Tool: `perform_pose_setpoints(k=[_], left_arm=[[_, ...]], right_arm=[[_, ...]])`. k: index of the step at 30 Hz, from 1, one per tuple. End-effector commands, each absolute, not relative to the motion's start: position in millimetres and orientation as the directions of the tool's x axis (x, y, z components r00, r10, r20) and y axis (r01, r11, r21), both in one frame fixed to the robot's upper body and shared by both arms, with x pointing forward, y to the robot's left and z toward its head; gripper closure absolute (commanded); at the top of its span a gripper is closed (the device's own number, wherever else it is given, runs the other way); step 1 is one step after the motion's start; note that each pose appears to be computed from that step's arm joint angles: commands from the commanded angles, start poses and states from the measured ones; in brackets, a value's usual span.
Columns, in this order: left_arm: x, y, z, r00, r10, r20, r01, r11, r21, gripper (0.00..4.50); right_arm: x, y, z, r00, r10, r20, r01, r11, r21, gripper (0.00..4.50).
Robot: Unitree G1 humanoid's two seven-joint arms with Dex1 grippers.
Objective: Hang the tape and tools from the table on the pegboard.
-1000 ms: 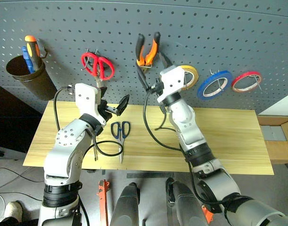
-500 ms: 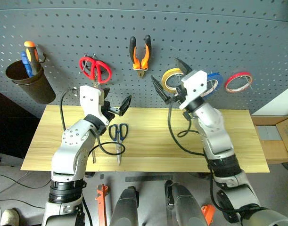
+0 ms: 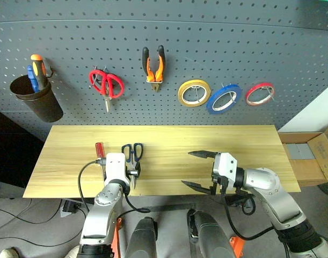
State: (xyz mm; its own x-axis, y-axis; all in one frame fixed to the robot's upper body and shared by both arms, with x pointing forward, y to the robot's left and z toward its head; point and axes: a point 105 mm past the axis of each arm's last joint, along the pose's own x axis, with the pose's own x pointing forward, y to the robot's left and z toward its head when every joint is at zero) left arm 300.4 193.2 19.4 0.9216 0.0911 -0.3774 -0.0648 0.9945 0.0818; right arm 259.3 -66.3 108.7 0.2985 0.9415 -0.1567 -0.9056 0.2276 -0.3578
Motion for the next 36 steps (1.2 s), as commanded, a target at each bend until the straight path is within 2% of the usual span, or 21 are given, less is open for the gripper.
perform_pose_setpoints(k=[1,4,9,14,24,28,36], left_arm=[[296,202,12,0.905,0.157,-0.396,-0.117,0.985,0.125,0.00],[291,204,-3,0.879,0.167,-0.446,-0.117,0.984,0.137,0.00],[291,198,-19,0.858,0.102,-0.503,-0.061,0.993,0.098,0.00],[294,193,-19,0.850,0.072,-0.523,-0.014,0.994,0.113,0.00],[299,183,-20,0.842,0.041,-0.538,0.020,0.994,0.108,0.00],[303,187,-19,0.839,0.072,-0.540,0.010,0.989,0.147,0.94],[301,191,-19,0.837,0.080,-0.542,0.003,0.989,0.151,3.86]], right_arm=[[254,-64,107,0.219,0.962,-0.162,-0.914,0.144,-0.380,0.05],[257,-63,100,0.190,0.966,-0.177,-0.920,0.113,-0.374,0.05],[270,-55,102,0.201,0.967,-0.158,-0.920,0.131,-0.370,0.05],[277,-52,109,0.216,0.967,-0.137,-0.921,0.155,-0.357,0.05],[270,-51,108,0.215,0.967,-0.137,-0.927,0.157,-0.341,0.05],[270,-51,108,0.216,0.967,-0.137,-0.927,0.159,-0.339,0.00],[274,-51,108,0.222,0.965,-0.139,-0.920,0.160,-0.359,0.00]])
